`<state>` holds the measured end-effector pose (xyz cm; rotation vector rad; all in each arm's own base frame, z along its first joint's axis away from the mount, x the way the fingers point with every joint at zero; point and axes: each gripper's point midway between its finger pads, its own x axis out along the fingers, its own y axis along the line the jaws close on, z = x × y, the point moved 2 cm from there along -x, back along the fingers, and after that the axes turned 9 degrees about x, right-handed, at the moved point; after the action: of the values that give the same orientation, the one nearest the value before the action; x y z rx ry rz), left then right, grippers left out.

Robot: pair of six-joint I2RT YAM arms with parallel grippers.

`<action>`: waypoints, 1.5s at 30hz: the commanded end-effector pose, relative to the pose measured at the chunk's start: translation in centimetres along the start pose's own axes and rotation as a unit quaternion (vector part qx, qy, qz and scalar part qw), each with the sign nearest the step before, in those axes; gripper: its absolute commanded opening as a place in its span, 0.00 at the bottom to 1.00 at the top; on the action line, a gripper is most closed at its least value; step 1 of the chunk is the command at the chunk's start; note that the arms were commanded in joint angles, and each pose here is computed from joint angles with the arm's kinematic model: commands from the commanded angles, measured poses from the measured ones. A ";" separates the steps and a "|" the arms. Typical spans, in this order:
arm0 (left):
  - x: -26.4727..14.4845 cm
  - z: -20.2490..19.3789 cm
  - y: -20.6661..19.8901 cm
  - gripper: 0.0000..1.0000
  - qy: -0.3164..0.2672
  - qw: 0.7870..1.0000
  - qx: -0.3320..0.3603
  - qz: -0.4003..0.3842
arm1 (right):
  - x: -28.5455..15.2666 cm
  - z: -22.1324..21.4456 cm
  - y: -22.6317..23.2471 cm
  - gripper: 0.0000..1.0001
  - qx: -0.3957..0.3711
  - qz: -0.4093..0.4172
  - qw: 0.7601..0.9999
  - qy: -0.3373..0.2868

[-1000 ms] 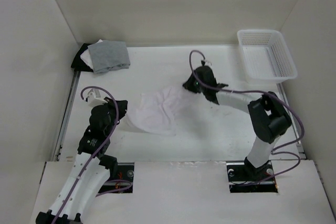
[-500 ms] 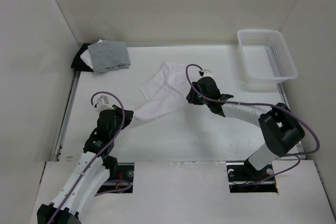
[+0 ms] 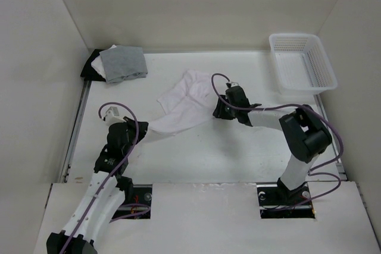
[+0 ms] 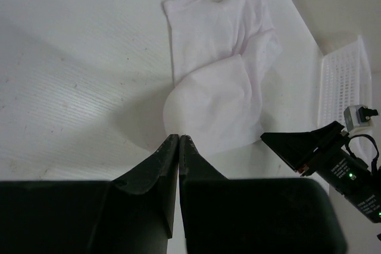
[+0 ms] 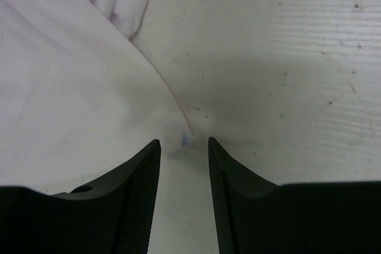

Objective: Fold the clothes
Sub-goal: Flatten the tank top out

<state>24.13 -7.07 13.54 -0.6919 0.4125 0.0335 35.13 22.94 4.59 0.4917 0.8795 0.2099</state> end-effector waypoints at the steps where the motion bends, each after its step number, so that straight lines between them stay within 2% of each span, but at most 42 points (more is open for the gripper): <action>1: 0.1 1.1 -1.4 0.03 -0.020 0.999 -0.004 -0.030 | 1.0 1.1 1.4 0.40 0.004 0.034 0.999 -0.007; 3: 0.1 1.1 -1.3 0.03 -0.020 0.999 -0.004 -0.029 | 1.3 0.8 1.6 0.38 0.008 0.041 0.999 0.000; 12: 0.3 1.1 -1.3 0.03 -0.020 0.999 -0.003 -0.029 | 1.7 0.6 1.3 0.17 0.037 0.056 0.998 0.012; 13: 0.3 1.1 -1.3 0.03 -0.020 0.999 -0.003 -0.029 | 1.8 0.6 1.4 0.11 0.039 0.058 0.998 0.010; 15: 0.3 1.3 -1.4 0.03 -0.021 0.999 -0.003 -0.030 | 1.7 0.6 1.4 0.05 0.041 0.059 0.997 0.003; 18: 0.2 1.8 -1.9 0.03 -0.029 0.999 -0.008 -0.035 | -0.1 2.5 1.9 0.01 0.038 0.063 0.996 -0.049; 22: -0.7 4.2 -4.6 0.02 -0.056 0.996 -0.023 -0.068 | -6.8 5.4 4.3 0.00 0.021 0.080 0.988 -0.128; 27: -4.8 9.6 -10.7 0.02 -0.121 0.980 -0.045 -0.152 | -20.5 7.8 8.2 0.00 -0.003 0.117 0.963 -0.241; 30: -9.3 13.8 -14.3 0.02 -0.177 0.961 -0.055 -0.206 | -29.5 9.3 9.7 0.01 -0.003 0.146 0.941 -0.305; 33: -15.2 18.8 -17.5 0.02 -0.245 0.933 -0.059 -0.258 | -38.9 11.1 10.8 0.01 -0.003 0.179 0.914 -0.364; 36: -19.9 22.7 -19.4 0.02 -0.303 0.907 -0.060 -0.286 | -45.9 12.8 11.6 0.00 -0.001 0.212 0.893 -0.396; 41: -25.0 26.8 -21.3 0.02 -0.363 0.875 -0.064 -0.314 | -51.7 15.3 13.0 0.00 -0.010 0.230 0.876 -0.425; 45: -25.5 28.4 -22.5 0.02 -0.379 0.867 -0.061 -0.317 | -53.0 16.6 14.8 0.00 -0.029 0.232 0.862 -0.450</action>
<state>12.97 -4.22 55.72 -0.8769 -0.5754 -0.3372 13.82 10.08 57.34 0.8131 -0.1547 0.5164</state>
